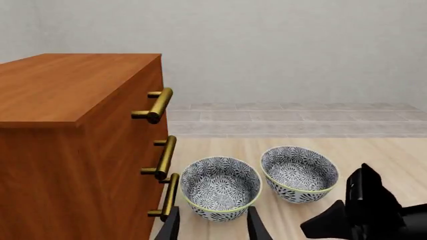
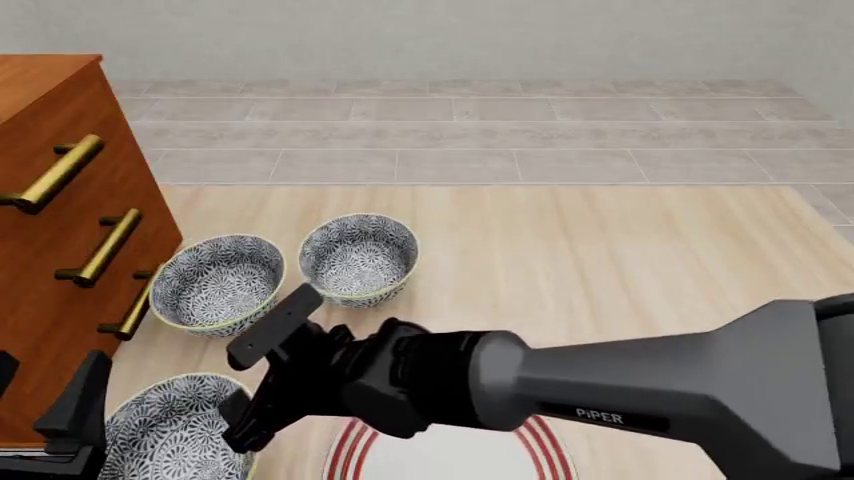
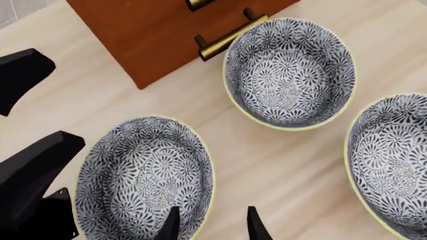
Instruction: Put the bowl at the front on the plate.
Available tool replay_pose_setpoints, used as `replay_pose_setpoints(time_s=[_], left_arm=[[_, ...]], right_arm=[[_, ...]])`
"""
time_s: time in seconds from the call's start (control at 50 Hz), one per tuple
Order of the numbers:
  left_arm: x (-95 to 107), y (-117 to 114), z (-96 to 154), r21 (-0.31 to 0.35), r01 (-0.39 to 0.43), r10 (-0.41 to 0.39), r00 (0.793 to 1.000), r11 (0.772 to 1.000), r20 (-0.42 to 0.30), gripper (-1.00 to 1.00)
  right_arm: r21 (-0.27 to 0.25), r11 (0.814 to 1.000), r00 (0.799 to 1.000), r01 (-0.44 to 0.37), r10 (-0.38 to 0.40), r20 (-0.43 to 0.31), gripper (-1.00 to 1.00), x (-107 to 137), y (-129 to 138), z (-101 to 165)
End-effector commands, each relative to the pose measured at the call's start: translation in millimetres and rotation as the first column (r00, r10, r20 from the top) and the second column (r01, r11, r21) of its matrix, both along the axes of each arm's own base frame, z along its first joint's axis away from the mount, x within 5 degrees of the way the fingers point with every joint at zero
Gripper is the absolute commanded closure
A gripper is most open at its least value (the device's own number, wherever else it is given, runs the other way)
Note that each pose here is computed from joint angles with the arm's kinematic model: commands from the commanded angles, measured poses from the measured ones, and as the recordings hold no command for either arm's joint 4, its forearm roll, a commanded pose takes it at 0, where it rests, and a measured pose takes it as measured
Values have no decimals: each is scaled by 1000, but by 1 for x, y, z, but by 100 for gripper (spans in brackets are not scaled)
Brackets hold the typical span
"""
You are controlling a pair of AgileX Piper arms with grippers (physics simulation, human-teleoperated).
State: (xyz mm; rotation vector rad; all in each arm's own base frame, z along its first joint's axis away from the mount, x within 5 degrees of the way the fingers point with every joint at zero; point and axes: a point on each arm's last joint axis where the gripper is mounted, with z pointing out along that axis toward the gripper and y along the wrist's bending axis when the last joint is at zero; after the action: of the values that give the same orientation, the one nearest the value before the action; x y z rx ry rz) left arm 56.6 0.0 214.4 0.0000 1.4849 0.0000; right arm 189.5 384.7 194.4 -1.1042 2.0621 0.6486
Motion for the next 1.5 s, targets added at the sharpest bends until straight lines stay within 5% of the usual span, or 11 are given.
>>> replay_pose_setpoints(time_s=[0.02,1.34,1.36,1.5], left_arm=[[0,0,0,0,0,0,1000,1000,0,-100],[0,0,0,0,0,0,1000,1000,0,-100],[0,0,0,0,0,0,1000,1000,0,-100],[0,0,0,0,0,0,1000,1000,0,-100]], right_arm=[[-21,1000,1000,3,-4,-5,-100,8,8,-14],[-49,999,998,-12,8,-66,-100,-9,26,-61],[-49,999,998,-11,8,-64,100,-8,26,-61],[-53,999,999,-11,9,-53,100,-3,27,-58]])
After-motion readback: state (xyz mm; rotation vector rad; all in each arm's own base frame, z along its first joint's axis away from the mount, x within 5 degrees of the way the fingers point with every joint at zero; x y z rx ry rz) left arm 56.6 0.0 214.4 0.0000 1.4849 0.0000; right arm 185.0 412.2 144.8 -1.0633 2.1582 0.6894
